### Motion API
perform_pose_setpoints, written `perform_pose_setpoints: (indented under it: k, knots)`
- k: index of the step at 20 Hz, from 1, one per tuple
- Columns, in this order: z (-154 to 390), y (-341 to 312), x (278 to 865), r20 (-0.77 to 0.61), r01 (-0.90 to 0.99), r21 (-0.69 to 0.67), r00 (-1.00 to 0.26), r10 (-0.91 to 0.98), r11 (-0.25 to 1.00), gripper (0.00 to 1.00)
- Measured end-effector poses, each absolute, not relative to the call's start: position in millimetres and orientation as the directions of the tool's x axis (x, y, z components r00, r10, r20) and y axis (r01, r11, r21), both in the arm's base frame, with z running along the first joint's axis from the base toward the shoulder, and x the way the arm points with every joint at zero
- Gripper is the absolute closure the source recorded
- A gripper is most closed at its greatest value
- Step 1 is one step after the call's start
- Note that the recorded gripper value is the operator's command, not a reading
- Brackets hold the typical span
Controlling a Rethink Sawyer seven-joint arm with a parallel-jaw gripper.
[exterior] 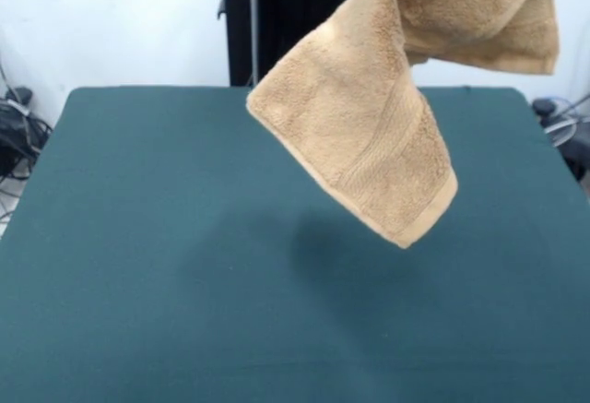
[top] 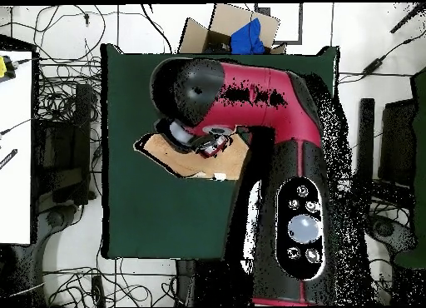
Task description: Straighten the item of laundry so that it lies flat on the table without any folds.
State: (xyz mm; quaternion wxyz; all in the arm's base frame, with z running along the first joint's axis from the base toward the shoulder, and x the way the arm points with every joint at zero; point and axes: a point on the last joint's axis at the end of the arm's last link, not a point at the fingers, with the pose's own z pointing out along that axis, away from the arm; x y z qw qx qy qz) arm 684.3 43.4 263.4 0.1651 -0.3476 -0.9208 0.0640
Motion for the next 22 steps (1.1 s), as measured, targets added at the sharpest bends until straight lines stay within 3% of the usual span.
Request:
perform_pose_setpoints:
  k: [12,13,22]
  knots:
    - [253,-11,714,0.251,0.676,-0.196,-0.665,0.703,0.71,1.0]
    - [250,-21,720,0.252,0.686,-0.186,-0.659,0.709,0.704,0.0]
    - [250,-28,726,0.242,0.692,-0.181,-0.657,0.714,0.699,0.0]
